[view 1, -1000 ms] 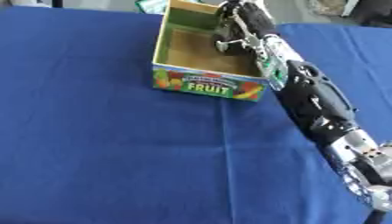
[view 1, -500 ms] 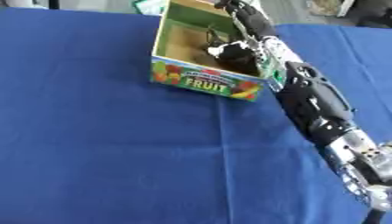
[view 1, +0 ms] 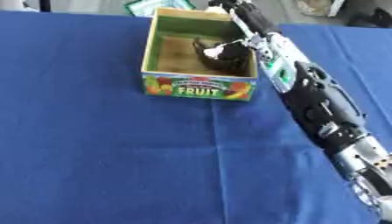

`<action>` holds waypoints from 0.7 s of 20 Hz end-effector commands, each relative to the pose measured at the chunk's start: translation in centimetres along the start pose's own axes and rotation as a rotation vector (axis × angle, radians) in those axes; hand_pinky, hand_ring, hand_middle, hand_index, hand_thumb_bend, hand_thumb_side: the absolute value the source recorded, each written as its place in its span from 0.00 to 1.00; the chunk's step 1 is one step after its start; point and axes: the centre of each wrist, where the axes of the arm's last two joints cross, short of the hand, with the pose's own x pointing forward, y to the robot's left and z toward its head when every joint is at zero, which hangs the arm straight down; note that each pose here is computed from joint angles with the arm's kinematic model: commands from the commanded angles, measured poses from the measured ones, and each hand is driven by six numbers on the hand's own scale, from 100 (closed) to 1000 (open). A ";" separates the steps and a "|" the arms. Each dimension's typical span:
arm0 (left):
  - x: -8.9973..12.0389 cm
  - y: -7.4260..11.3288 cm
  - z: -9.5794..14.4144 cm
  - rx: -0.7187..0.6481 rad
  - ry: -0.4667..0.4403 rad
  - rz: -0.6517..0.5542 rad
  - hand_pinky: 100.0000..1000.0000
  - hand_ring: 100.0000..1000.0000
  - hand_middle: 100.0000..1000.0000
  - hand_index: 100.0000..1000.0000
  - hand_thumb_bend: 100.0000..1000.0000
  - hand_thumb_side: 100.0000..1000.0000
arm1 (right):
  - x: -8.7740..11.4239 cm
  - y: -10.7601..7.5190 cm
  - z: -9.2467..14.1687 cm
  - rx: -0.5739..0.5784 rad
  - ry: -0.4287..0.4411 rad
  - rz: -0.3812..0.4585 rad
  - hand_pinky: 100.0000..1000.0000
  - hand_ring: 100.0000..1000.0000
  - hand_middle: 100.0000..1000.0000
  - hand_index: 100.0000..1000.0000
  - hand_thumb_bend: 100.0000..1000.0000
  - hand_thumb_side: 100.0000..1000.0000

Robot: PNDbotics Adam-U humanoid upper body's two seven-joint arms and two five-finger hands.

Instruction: Pick up objects on the table and place them in the box.

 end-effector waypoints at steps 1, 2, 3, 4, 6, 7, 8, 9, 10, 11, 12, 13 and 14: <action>0.3 1.1 0.0 0.025 -0.010 -0.039 0.42 0.56 0.52 0.61 0.44 0.64 | 1.1 -4.2 -0.1 -0.106 -0.086 -0.035 0.75 0.85 0.82 0.88 0.54 0.44; 0.2 1.2 0.1 0.029 -0.006 -0.042 0.42 0.56 0.52 0.61 0.44 0.64 | 1.4 -5.1 0.2 -0.133 -0.106 -0.062 0.73 0.84 0.81 0.88 0.52 0.43; 0.1 1.3 0.1 0.032 -0.002 -0.044 0.42 0.56 0.52 0.61 0.44 0.64 | 1.8 -5.8 0.6 -0.159 -0.119 -0.092 0.72 0.83 0.80 0.87 0.52 0.43; 0.0 1.4 0.2 0.036 0.001 -0.046 0.42 0.56 0.52 0.61 0.44 0.64 | 2.0 -6.6 1.1 -0.186 -0.127 -0.124 0.70 0.82 0.79 0.87 0.50 0.42; -0.1 1.5 0.3 0.044 0.008 -0.050 0.42 0.56 0.52 0.61 0.44 0.64 | 2.4 -7.9 2.5 -0.242 -0.126 -0.202 0.66 0.80 0.77 0.85 0.45 0.40; -0.2 1.6 0.4 0.048 0.011 -0.051 0.42 0.56 0.52 0.61 0.44 0.64 | 2.5 -8.4 3.3 -0.271 -0.119 -0.246 0.65 0.79 0.76 0.85 0.43 0.39; -0.3 1.7 0.5 0.052 0.014 -0.052 0.42 0.56 0.52 0.61 0.44 0.64 | 2.5 -8.8 4.2 -0.299 -0.106 -0.287 0.64 0.77 0.74 0.84 0.40 0.38; -0.4 1.7 0.5 0.056 0.017 -0.052 0.42 0.56 0.52 0.61 0.44 0.64 | 2.6 -9.1 5.0 -0.326 -0.093 -0.327 0.64 0.77 0.73 0.83 0.39 0.37; -0.5 1.8 0.6 0.061 0.020 -0.054 0.42 0.56 0.52 0.61 0.44 0.64 | 2.5 -9.3 5.9 -0.359 -0.073 -0.367 0.62 0.76 0.72 0.82 0.34 0.36; -0.5 1.9 0.7 0.065 0.023 -0.055 0.42 0.56 0.52 0.61 0.44 0.64 | 2.3 -9.3 6.9 -0.392 -0.048 -0.401 0.61 0.75 0.71 0.82 0.30 0.35; -0.6 2.0 0.8 0.069 0.027 -0.057 0.42 0.56 0.52 0.61 0.44 0.65 | 2.0 -9.1 8.0 -0.421 -0.015 -0.439 0.60 0.74 0.70 0.81 0.30 0.35; -0.7 2.1 0.9 0.073 0.030 -0.059 0.42 0.56 0.52 0.61 0.44 0.65 | 1.8 -9.0 8.9 -0.443 0.014 -0.472 0.60 0.74 0.70 0.81 0.29 0.35; -0.8 2.2 1.0 0.077 0.034 -0.061 0.42 0.56 0.52 0.61 0.44 0.65 | 1.6 -8.7 9.8 -0.460 0.045 -0.499 0.59 0.74 0.69 0.81 0.27 0.34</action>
